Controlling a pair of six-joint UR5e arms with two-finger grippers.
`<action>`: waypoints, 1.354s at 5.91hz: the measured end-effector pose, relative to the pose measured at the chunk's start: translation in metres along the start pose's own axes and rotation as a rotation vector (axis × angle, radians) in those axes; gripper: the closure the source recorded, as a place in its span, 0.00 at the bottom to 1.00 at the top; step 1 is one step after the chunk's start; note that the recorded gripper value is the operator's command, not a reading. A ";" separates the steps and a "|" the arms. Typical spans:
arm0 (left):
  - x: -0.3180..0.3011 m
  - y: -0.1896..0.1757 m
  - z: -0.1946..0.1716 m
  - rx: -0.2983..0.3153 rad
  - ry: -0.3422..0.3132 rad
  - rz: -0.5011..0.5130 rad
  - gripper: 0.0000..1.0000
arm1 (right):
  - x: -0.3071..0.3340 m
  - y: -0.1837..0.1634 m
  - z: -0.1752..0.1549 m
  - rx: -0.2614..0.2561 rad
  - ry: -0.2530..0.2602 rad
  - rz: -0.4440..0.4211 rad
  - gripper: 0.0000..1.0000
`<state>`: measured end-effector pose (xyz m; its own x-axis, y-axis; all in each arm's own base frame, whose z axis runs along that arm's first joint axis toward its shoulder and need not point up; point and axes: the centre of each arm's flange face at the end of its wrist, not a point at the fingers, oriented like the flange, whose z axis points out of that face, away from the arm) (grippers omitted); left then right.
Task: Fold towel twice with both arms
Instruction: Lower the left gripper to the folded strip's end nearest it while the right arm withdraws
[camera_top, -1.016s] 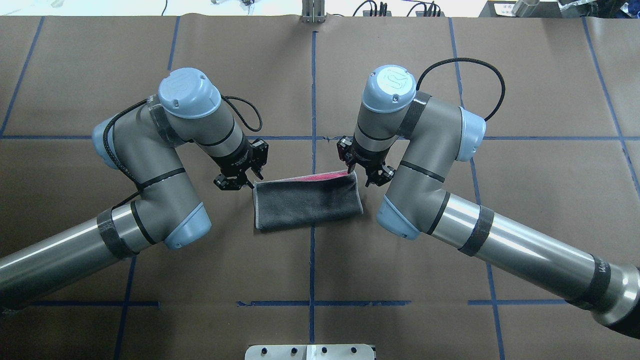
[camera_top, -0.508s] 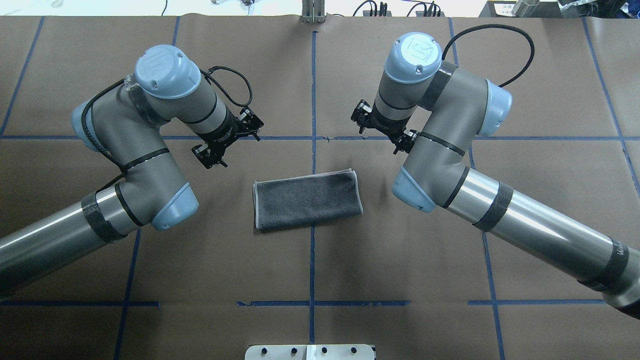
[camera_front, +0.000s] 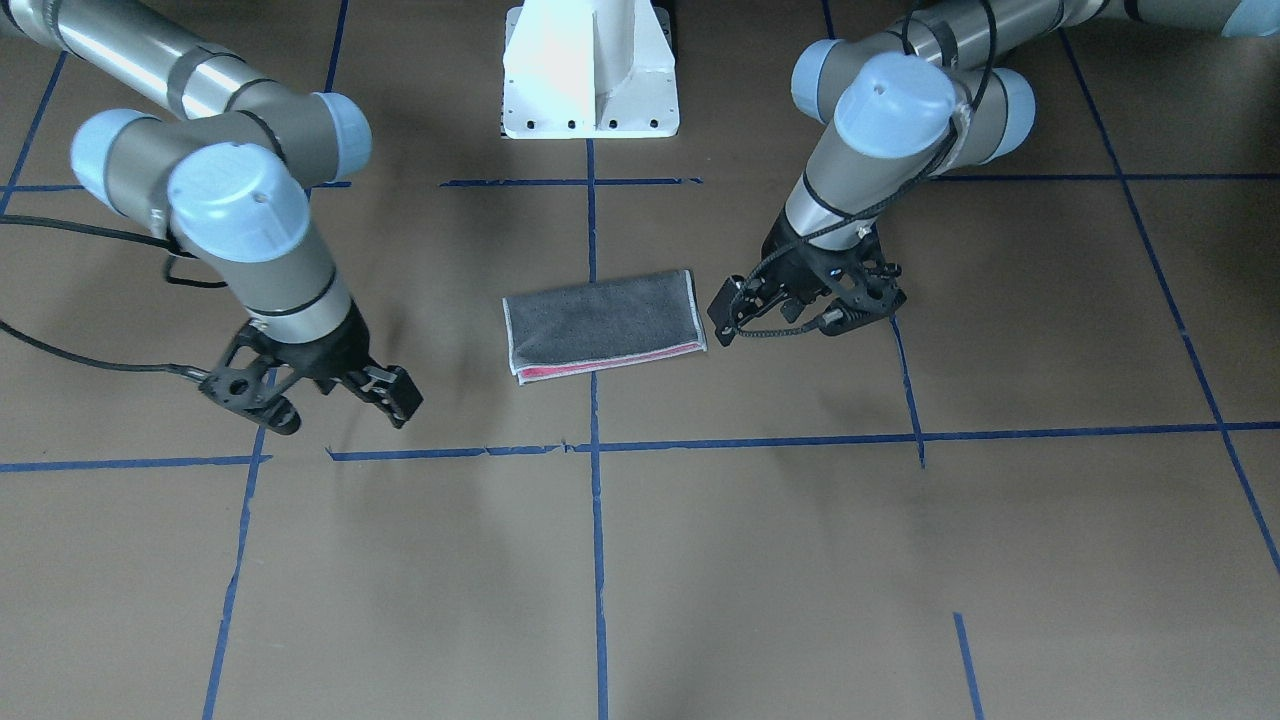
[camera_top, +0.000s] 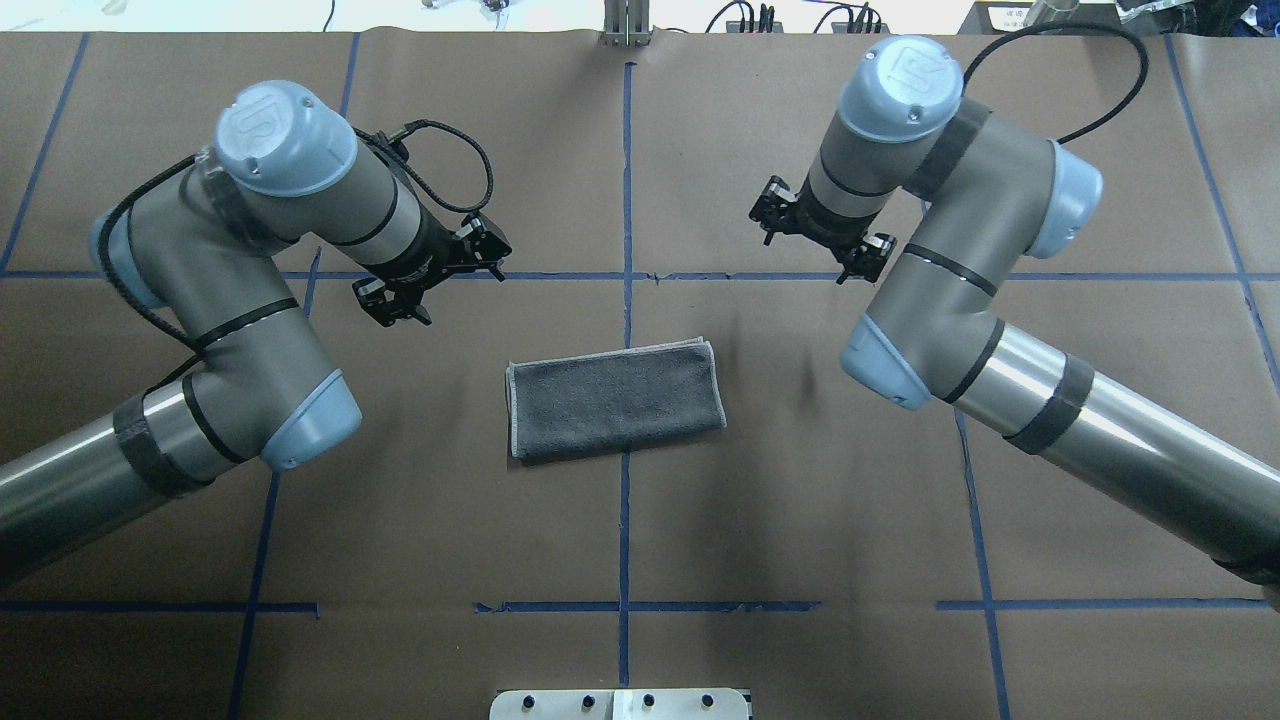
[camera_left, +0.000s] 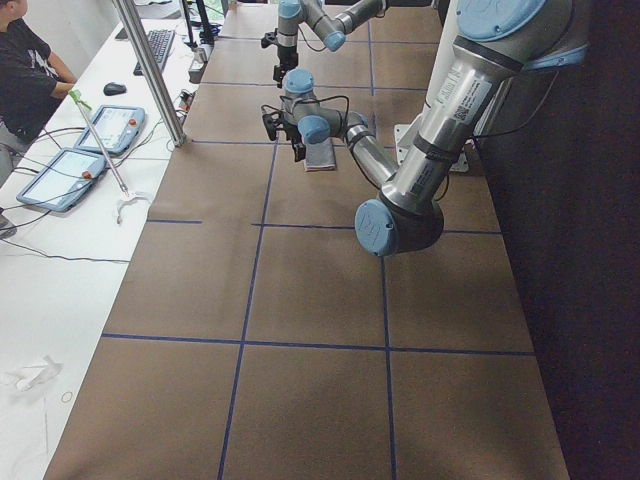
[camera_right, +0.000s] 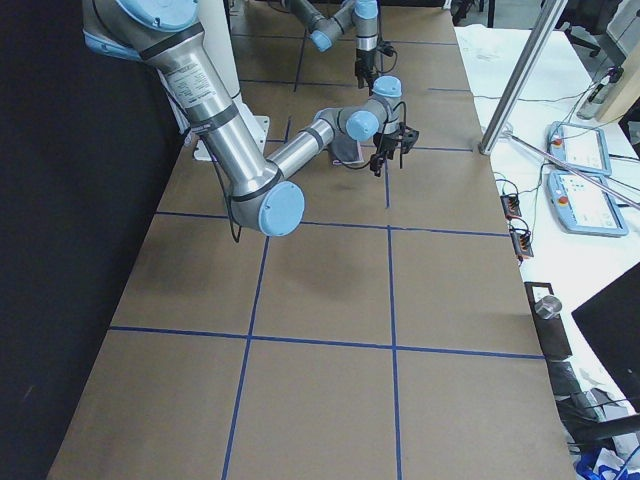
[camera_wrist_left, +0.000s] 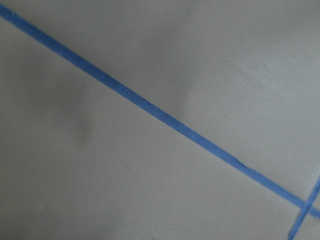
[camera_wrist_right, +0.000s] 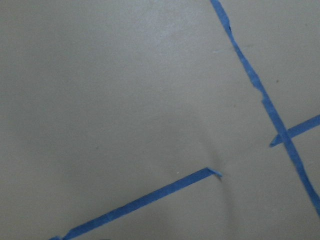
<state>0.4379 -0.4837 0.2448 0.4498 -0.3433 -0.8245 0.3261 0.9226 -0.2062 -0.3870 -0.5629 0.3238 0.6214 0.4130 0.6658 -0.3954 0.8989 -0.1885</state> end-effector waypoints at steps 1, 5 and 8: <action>0.007 0.034 0.013 0.009 -0.001 0.048 0.00 | 0.027 -0.014 -0.001 0.011 0.016 -0.076 0.00; 0.000 0.104 0.066 -0.052 -0.083 0.108 0.00 | 0.199 -0.129 -0.007 -0.019 0.116 -0.375 0.00; 0.004 0.106 0.071 -0.059 -0.098 0.061 0.00 | 0.360 -0.238 -0.015 -0.104 0.141 -0.472 0.00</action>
<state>0.5333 -0.3994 0.2574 0.5473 -0.2993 -0.7816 0.2473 0.9500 -0.1906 -0.0589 -0.6255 0.5978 0.8044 -0.0328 0.5931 0.0157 0.9993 0.0341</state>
